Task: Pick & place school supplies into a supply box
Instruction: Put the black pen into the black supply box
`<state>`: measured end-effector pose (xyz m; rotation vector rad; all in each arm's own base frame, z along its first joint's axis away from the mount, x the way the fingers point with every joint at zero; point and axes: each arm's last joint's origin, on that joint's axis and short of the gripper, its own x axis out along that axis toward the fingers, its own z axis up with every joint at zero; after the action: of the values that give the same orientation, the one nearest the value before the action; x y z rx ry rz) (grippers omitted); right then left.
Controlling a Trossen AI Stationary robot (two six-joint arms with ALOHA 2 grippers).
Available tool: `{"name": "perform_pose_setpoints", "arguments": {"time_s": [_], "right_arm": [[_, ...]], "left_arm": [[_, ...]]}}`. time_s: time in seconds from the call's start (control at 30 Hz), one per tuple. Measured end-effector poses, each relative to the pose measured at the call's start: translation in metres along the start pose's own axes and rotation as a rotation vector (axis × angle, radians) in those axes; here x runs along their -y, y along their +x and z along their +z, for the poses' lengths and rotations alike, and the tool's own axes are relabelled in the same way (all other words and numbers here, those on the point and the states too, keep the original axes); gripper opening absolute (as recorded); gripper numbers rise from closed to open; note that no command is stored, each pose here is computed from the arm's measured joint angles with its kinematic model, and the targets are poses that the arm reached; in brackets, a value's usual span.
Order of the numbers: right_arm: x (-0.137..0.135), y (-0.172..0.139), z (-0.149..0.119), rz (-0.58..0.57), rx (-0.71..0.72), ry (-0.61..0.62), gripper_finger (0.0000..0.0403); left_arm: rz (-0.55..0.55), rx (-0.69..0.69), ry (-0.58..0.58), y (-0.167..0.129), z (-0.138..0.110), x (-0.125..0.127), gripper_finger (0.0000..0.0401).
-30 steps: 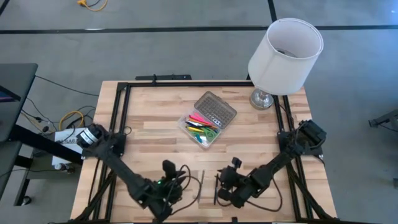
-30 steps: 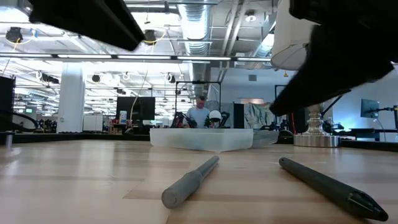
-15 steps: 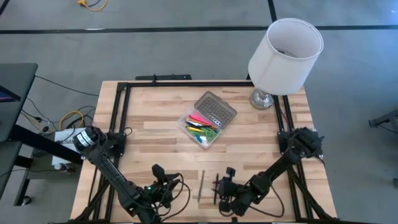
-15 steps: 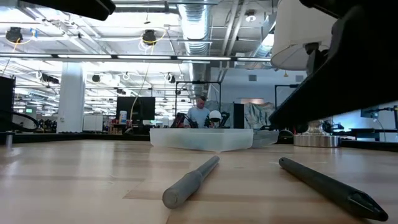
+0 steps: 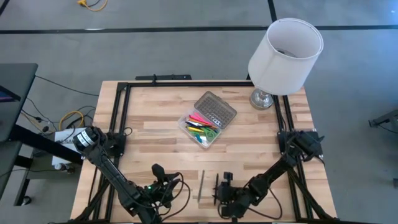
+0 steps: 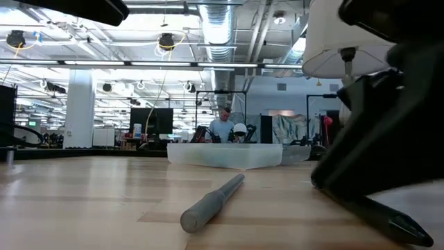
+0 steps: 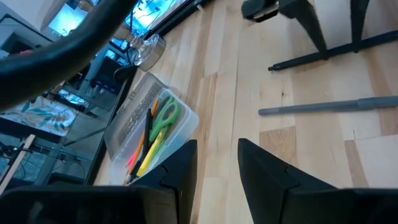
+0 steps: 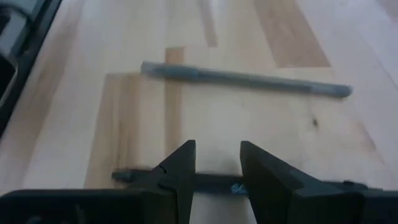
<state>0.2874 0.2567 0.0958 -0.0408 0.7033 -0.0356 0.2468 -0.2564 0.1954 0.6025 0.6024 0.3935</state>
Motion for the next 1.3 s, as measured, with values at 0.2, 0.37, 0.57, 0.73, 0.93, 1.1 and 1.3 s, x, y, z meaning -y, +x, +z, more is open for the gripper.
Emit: {"name": "perform_pose_setpoints", "arguments": {"time_s": [0.2, 0.37, 0.57, 0.73, 0.93, 1.1, 1.3], "right_arm": [[-0.006, -0.003, -0.003, 0.066, -0.033, -0.012, 0.012], [-0.008, -0.008, -0.006, 0.083, -0.068, -0.028, 0.012], [-0.008, -0.024, -0.009, 0.074, -0.136, -0.047, 0.012], [-0.005, -0.044, -0.009, 0.064, -0.202, -0.06, 0.012], [-0.001, -0.066, -0.003, 0.026, -0.215, -0.02, 0.012], [0.0, -0.073, 0.002, -0.016, -0.158, 0.086, 0.012], [0.008, -0.064, -0.002, -0.091, -0.225, 0.43, 0.012]], "left_arm": [[0.0, 0.0, 0.0, 0.0, 0.0, 0.0, 0.0111], [0.0, 0.0, -0.004, 0.0, 0.0, 0.0, 0.0111], [0.0, 0.0, -0.005, 0.0, 0.0, 0.0, 0.0111], [0.001, 0.0, -0.004, 0.0, 0.0, 0.0, 0.0111], [0.001, 0.0, -0.004, 0.0, 0.0, 0.0, 0.0111], [0.001, 0.0, -0.004, 0.0, 0.0, 0.0, 0.0111], [0.001, 0.0, -0.004, 0.0, 0.0, 0.0, 0.0111]]}}
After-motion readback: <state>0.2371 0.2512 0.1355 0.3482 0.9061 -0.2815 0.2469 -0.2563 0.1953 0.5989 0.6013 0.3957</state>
